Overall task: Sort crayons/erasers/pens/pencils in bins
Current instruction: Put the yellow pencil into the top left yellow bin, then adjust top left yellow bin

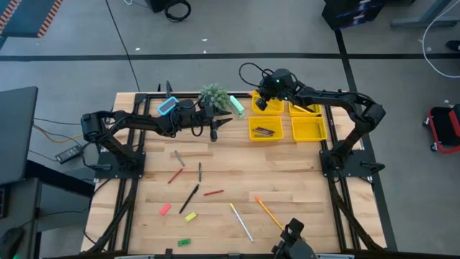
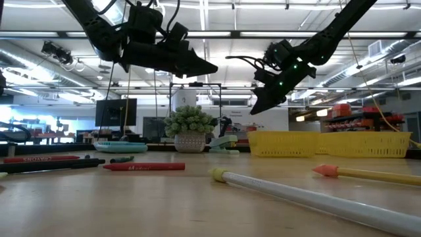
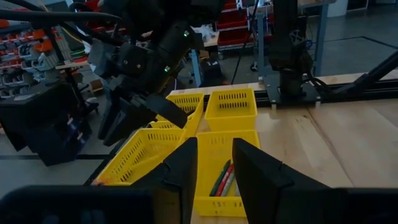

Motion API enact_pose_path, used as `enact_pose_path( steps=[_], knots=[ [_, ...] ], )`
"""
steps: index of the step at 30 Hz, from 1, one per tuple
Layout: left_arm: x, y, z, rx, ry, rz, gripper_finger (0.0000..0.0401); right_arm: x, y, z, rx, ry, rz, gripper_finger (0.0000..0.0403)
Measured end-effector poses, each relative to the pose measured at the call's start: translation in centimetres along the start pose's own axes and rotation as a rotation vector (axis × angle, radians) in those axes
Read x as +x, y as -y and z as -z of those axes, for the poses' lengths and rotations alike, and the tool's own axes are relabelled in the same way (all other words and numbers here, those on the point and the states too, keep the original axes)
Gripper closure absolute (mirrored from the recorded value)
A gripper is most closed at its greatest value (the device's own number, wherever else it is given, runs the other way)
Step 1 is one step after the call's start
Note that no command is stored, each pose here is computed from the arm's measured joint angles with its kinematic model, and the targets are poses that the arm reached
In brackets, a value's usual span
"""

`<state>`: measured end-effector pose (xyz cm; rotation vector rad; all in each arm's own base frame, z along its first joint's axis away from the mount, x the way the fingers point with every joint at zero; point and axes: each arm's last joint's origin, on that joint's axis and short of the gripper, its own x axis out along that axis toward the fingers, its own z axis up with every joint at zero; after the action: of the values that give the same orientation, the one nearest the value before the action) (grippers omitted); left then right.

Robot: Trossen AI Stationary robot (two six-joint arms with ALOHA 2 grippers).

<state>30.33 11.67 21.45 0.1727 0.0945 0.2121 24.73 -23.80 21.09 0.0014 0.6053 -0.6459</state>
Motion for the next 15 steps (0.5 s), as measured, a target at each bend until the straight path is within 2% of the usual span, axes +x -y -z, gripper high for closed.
enact_pose_path(
  steps=[10, 15],
  knots=[
    [0.0, 0.02, 0.16, -0.003, -0.016, 0.003, 0.0286, -0.01, 0.05, -0.14, 0.003, 0.012, 0.01, 0.0309],
    [0.01, 0.04, 0.25, -0.003, -0.024, 0.004, 0.0291, -0.05, -0.19, 0.81, 0.014, -0.084, -0.019, 0.0309]
  ],
)
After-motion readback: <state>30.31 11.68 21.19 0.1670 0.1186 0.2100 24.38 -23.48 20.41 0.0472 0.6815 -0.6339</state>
